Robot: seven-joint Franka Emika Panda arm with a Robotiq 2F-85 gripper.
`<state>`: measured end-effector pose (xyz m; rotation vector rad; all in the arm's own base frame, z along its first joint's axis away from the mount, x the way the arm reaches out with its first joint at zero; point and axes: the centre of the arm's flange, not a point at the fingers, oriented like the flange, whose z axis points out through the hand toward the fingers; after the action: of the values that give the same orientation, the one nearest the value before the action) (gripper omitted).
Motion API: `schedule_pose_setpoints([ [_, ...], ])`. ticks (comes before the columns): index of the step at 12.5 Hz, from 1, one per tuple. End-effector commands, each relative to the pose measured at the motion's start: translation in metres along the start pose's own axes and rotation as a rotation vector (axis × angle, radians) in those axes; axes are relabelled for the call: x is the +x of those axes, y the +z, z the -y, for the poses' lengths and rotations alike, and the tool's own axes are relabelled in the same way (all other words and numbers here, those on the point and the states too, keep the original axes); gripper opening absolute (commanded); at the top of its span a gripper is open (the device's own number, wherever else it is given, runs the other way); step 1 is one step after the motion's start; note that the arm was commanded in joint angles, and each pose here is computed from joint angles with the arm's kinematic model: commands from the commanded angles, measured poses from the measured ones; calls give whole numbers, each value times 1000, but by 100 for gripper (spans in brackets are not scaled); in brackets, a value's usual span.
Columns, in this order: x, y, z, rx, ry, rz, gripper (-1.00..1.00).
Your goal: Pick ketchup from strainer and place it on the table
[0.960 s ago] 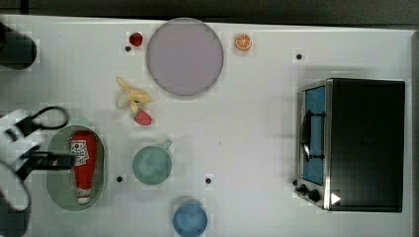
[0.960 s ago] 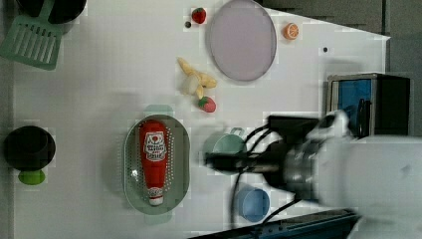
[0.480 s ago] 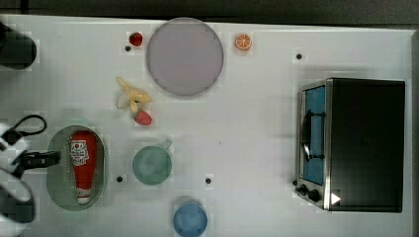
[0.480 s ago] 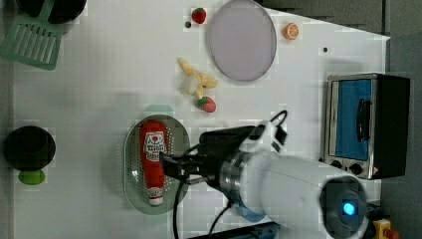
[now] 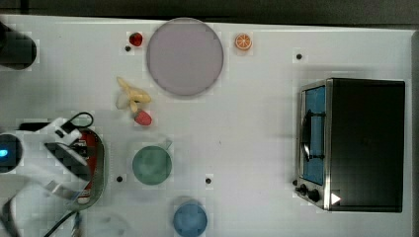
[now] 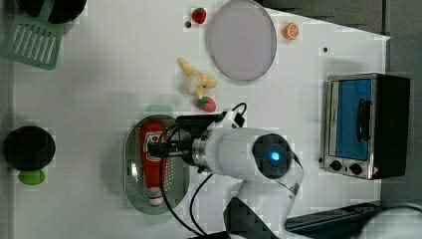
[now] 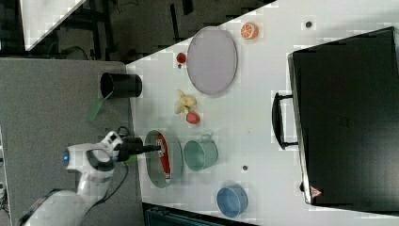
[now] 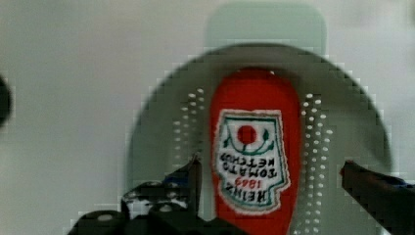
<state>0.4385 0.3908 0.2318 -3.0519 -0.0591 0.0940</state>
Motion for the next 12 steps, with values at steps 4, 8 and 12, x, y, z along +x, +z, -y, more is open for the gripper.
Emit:
schedule_pose_setpoints([
  [4, 4, 47, 4, 60, 131, -29, 100],
  [8, 8, 72, 4, 56, 139, -20, 68],
  [12, 5, 54, 8, 56, 127, -43, 18],
])
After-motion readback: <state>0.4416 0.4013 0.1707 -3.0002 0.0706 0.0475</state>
